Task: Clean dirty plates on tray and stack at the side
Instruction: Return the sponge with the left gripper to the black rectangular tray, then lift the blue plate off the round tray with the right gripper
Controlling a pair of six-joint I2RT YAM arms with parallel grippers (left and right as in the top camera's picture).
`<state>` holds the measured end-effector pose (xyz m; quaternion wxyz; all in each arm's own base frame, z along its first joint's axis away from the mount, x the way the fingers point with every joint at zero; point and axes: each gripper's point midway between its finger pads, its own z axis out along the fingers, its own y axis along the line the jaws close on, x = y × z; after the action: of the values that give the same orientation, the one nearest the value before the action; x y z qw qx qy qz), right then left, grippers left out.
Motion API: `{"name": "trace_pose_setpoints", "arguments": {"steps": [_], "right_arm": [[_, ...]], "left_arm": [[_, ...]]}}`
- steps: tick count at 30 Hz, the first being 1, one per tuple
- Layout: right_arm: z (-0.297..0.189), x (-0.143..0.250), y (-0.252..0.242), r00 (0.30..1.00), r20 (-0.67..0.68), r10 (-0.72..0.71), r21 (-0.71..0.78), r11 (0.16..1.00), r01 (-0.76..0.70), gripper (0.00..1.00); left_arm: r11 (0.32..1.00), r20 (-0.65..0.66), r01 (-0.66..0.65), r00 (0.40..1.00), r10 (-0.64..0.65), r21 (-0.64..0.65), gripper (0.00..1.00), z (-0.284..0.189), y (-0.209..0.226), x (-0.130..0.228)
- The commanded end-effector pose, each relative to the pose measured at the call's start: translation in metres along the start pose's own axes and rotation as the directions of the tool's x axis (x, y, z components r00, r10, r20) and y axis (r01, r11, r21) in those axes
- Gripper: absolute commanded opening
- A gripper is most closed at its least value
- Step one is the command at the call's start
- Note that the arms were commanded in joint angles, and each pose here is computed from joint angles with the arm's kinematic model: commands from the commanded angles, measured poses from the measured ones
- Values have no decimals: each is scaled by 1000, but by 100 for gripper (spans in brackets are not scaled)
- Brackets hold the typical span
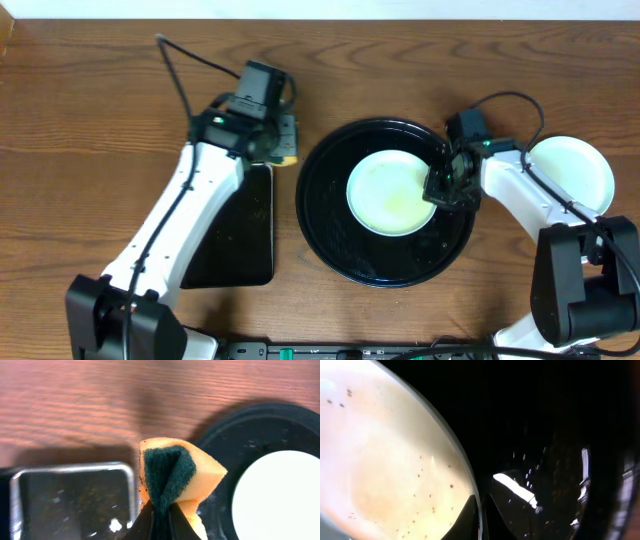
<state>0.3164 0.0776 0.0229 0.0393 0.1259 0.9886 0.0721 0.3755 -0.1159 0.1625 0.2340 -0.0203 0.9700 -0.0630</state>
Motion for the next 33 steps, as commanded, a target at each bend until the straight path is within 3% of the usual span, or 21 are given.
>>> {"name": "trace_pose_setpoints", "arguments": {"steps": [1,15,26,33], "right_arm": [[-18,-25,7,991,83,-103,52,994,99,1],[-75,-38,56,884,178,-431,310,878,366,1],[-93,-36,40,875,188,-445,474,822,316,1],[-150,-63,21,828,297,-476,650,736,189,1]], "left_arm": [[997,3,63,998,-63,-47,7,-4,26,-7],[979,-15,174,984,-176,-106,7,-6,73,-8],[977,-27,182,982,-186,-114,7,-6,78,-5],[977,-31,182,982,-187,-113,8,-6,77,-4]]}}
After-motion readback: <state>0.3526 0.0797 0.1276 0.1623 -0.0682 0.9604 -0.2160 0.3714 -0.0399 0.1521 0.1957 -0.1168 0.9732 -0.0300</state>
